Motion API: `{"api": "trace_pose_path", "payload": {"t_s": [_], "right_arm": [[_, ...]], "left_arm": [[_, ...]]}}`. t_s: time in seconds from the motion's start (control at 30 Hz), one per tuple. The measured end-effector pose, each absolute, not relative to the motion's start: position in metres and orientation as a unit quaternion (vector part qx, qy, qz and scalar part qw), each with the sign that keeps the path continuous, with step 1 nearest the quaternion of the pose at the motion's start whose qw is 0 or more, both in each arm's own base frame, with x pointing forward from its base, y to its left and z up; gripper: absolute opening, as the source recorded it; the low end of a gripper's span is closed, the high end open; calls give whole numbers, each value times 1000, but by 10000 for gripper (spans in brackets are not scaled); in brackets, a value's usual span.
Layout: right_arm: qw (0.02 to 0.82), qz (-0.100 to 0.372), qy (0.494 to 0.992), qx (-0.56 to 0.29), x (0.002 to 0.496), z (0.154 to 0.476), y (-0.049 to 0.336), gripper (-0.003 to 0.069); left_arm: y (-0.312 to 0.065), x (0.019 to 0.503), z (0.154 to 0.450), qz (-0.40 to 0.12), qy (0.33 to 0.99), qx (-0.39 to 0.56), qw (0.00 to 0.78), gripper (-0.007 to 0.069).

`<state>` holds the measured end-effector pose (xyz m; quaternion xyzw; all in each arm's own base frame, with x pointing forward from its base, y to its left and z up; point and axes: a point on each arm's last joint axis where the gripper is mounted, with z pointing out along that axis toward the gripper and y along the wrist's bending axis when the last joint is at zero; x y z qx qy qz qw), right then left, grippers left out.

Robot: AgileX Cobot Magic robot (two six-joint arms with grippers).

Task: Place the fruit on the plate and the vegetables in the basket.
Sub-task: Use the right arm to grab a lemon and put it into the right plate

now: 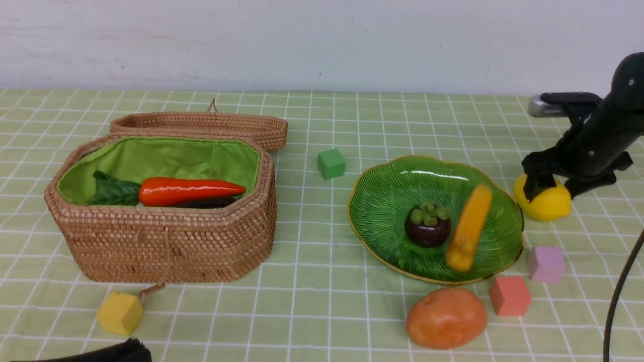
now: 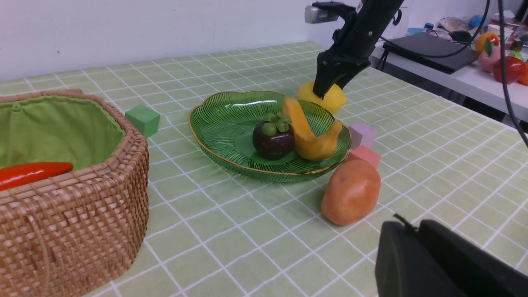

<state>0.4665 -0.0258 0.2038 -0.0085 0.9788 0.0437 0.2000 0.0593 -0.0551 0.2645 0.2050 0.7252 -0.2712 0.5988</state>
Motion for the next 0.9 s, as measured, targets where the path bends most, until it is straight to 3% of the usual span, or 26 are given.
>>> {"api": "trace_pose_path", "payload": {"t_s": [0.67,0.9], "right_arm": [[196,39,980,-13,468,203,-27,541],[197,28,980,-21,461,220,-28,536]], "left_arm": [[-55,59,265,-271,725,205,599,50],[-55,59,265,-270,725,204,600,57]]}}
